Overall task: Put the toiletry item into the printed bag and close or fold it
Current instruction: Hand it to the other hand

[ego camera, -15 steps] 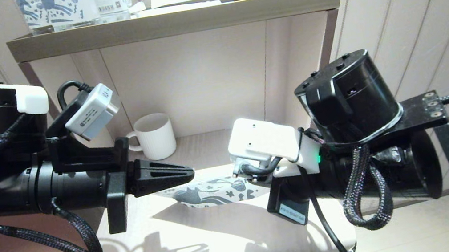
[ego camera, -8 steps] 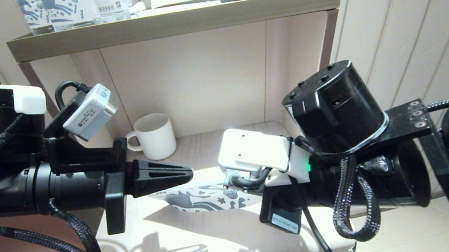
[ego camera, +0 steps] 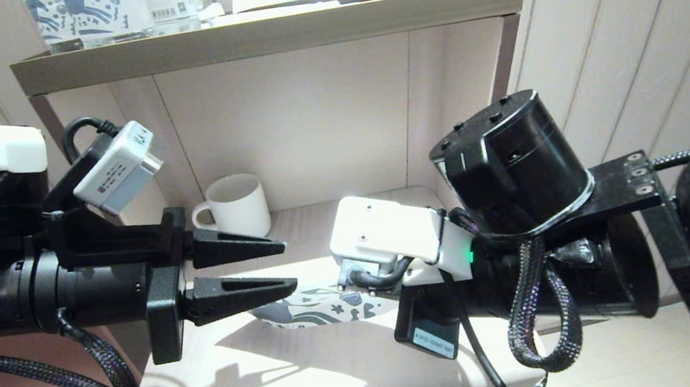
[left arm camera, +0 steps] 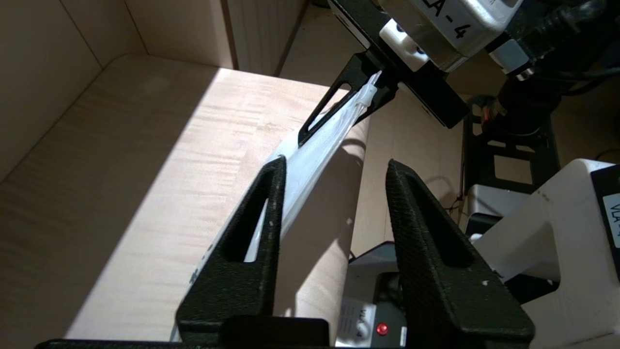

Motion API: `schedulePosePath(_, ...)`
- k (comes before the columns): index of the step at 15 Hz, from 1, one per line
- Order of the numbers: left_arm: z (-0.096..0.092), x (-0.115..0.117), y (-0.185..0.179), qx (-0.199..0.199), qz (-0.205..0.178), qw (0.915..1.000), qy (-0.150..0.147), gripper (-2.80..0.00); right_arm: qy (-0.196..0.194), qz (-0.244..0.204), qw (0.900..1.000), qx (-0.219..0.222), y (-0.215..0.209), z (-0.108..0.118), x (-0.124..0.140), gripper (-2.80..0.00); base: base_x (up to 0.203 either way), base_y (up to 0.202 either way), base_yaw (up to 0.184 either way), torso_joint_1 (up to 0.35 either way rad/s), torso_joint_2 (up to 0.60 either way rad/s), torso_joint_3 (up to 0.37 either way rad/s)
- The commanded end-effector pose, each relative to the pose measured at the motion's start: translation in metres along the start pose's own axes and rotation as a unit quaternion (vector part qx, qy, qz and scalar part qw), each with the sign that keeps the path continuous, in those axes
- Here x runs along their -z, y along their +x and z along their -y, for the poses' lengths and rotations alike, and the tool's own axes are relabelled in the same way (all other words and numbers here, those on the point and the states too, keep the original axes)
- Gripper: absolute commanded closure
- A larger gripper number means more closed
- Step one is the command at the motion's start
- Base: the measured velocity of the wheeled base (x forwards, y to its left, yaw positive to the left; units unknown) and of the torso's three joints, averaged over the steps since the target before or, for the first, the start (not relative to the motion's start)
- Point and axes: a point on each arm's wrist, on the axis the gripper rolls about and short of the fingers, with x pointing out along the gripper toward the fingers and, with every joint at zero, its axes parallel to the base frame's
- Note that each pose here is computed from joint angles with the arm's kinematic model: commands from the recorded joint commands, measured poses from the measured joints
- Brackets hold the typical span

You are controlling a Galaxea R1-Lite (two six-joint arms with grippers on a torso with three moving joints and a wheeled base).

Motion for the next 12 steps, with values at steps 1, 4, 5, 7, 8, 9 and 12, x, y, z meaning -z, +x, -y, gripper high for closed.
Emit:
schedulePosePath(1,-0.001,0.003,0.002,0.004,-0.002,1.0,-0.002,-2.8,-0.004,0.0,1.0,-0.003,0.003,-0.002,-0.002,0.0,0.0,0.0,0.0,0.0,0.0,0.0)
schedulePosePath(4,-0.003,0.006,0.005,0.007,-0.007,0.9999,-0.007,-2.8,-0.009,0.004,1.0,-0.011,0.008,-0.007,-0.007,0.0,0.0,0.0,0.0,0.0,0.0,0.0)
schedulePosePath(5,-0.004,0.006,0.006,0.007,-0.008,0.9999,-0.006,-2.8,-0.011,0.004,1.0,-0.016,0.012,-0.01,-0.008,0.0,0.0,0.0,0.0,0.0,0.0,0.0)
schedulePosePath(7,-0.006,0.008,0.008,0.008,-0.009,0.9999,-0.004,-2.8,-0.015,0.003,1.0,-0.025,0.023,-0.016,-0.011,0.0,0.0,0.0,0.0,0.0,0.0,0.0)
schedulePosePath(8,-0.007,0.009,0.01,0.008,-0.01,0.9999,-0.003,-2.8,-0.017,0.004,0.999,-0.031,0.028,-0.02,-0.014,0.0,0.0,0.0,0.0,0.0,0.0,0.0)
schedulePosePath(9,-0.007,0.011,0.011,0.01,-0.012,0.9999,-0.004,-2.8,-0.019,0.006,0.999,-0.035,0.033,-0.022,-0.015,0.0,0.0,0.0,0.0,0.0,0.0,0.0)
schedulePosePath(12,-0.007,0.014,0.014,0.013,-0.015,0.9998,-0.001,-2.8,-0.02,0.011,0.999,-0.039,0.037,-0.024,-0.018,0.0,0.0,0.0,0.0,0.0,0.0,0.0)
